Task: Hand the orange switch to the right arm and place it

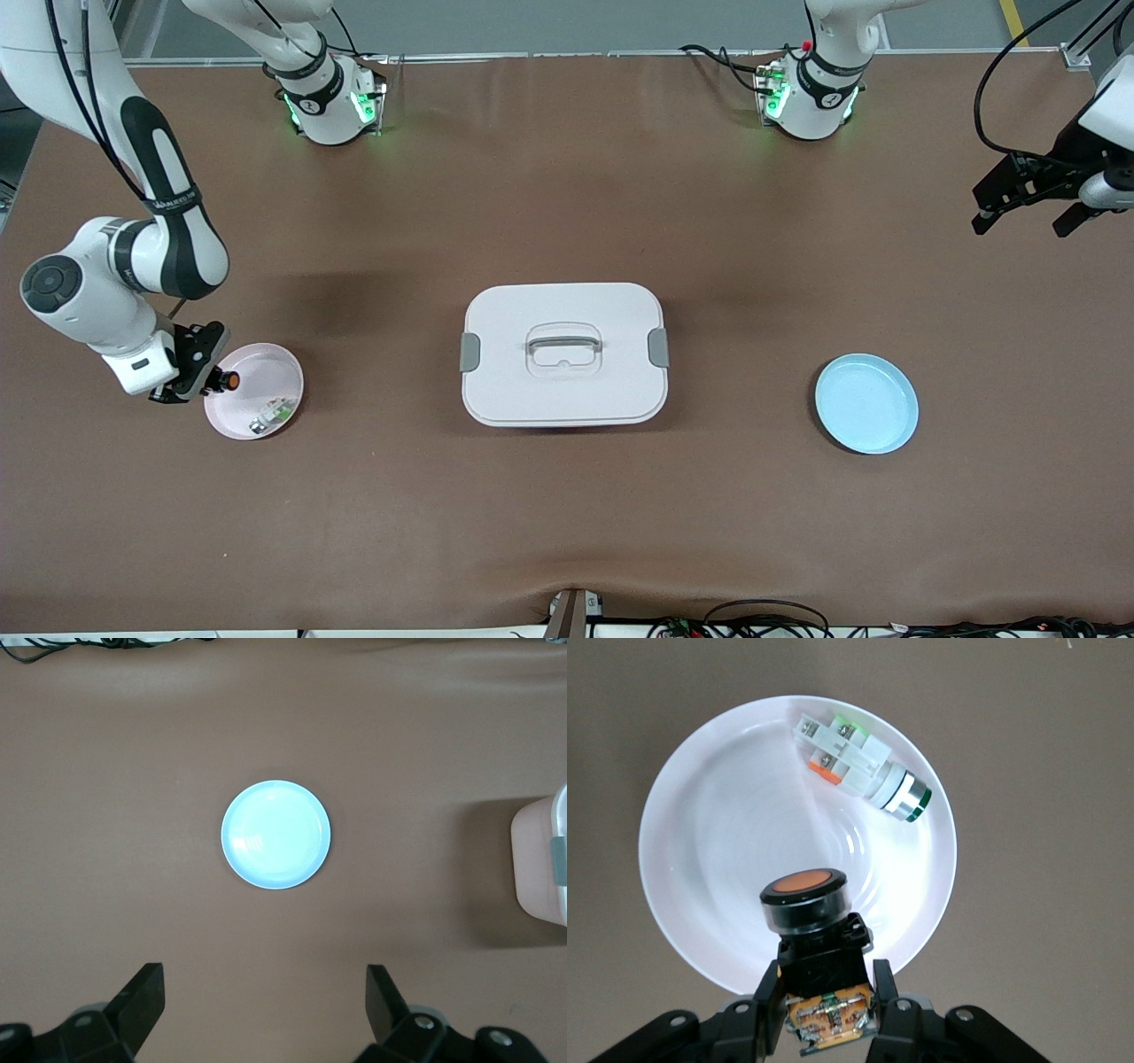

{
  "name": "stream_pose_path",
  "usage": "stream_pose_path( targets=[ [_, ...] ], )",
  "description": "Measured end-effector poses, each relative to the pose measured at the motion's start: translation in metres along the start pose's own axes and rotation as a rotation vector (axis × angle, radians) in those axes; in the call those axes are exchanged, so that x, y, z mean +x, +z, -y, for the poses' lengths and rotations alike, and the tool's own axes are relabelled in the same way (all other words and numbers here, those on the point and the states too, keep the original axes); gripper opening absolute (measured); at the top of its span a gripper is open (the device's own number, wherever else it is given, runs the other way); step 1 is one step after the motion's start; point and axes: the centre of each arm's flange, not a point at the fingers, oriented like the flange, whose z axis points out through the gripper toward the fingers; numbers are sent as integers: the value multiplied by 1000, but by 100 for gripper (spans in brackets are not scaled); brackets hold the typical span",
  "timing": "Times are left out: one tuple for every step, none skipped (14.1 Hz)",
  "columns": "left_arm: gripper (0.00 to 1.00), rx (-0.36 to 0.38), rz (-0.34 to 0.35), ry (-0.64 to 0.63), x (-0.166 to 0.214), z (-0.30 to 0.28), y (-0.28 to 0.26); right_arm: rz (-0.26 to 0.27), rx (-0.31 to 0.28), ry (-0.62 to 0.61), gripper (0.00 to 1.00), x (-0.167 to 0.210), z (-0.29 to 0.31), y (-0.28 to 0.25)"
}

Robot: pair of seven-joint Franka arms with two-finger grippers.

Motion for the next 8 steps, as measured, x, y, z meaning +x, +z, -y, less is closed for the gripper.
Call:
stream_pose_path(
  targets=[
    [100, -3, -6, 2, 8, 3, 0, -1, -5, -2, 44, 1, 1, 6],
    [100, -8, -13, 3, 17, 7, -1, -1, -10, -3, 44, 2, 3, 13],
    [100, -14, -21, 2, 28, 10, -1, -2, -16, -4, 44, 2, 6, 21],
    [100, -20, -29, 0, 40, 14, -1, -2, -18, -6, 44, 3, 9, 28],
    [100, -25, -36, -2, 51, 17, 0, -2, -14, -7, 44, 3, 12, 35],
    [100, -30, -42, -4, 60, 20, 1, -1, -10, -8, 44, 4, 14, 39],
    [100, -34, -47, -5, 68, 23, 2, -1, -6, -8, 44, 4, 15, 43],
    [100, -38, -50, -6, 75, 25, 4, 0, -6, -7, 44, 4, 16, 45]
  ],
)
